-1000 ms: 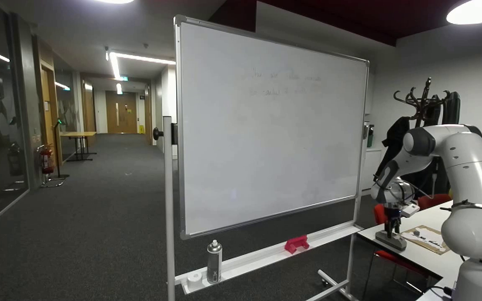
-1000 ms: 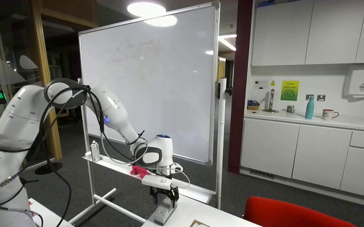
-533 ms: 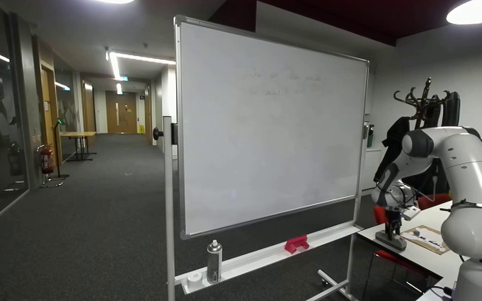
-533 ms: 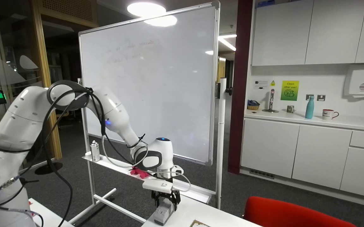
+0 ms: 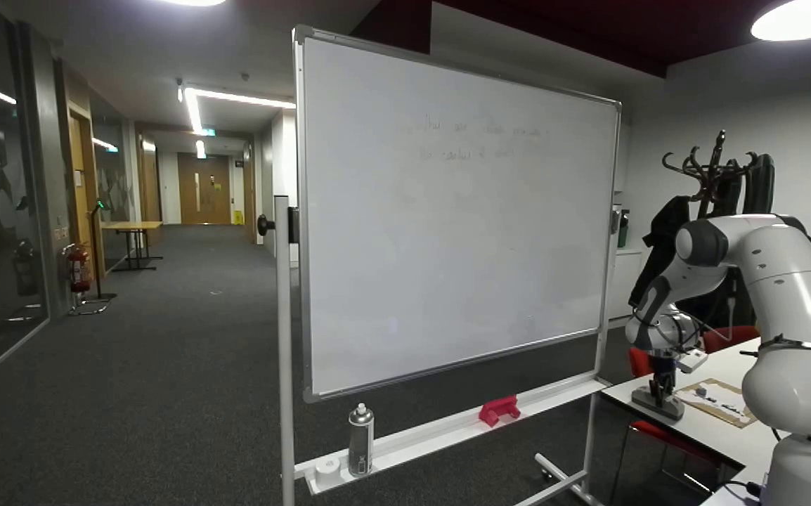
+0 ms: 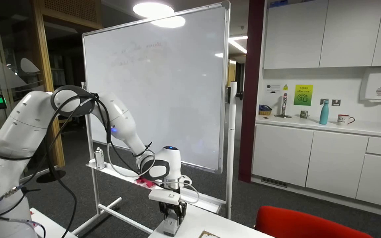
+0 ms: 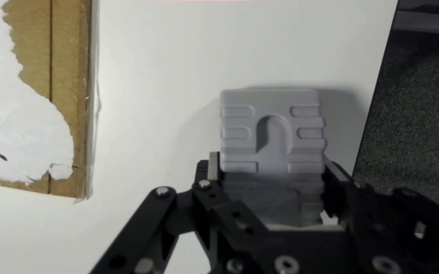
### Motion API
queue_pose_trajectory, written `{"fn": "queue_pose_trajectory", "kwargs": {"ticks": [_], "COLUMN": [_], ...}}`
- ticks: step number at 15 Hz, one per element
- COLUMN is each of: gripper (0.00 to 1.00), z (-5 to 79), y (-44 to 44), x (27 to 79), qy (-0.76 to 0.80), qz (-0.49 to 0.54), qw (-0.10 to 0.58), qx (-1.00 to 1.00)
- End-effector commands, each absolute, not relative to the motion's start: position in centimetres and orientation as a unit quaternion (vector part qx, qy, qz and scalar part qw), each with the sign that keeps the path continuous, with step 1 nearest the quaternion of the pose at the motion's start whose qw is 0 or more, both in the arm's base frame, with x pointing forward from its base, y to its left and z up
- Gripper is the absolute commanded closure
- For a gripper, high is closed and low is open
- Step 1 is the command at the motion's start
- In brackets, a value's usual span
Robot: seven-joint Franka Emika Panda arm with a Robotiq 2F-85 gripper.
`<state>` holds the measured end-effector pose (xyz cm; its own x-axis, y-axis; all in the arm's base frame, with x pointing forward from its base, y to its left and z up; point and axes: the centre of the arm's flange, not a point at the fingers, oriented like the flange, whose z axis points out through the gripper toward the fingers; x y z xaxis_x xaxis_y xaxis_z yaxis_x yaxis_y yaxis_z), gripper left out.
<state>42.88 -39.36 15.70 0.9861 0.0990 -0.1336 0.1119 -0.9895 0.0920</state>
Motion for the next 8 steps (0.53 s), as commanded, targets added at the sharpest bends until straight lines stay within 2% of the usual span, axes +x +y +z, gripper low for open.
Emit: {"fn": "queue_pose_trajectory", "kwargs": {"ticks": [1,8], "gripper": [0.65,0.65], "z": [16.4,21.3], "y": [-39.5,-37.5], "x": [42.8,42.3], "qy": [0.064,0.077], "qz": [-0.056,-0.022], "qw": [0.063,0.065], "qx": [0.994,0.995]}}
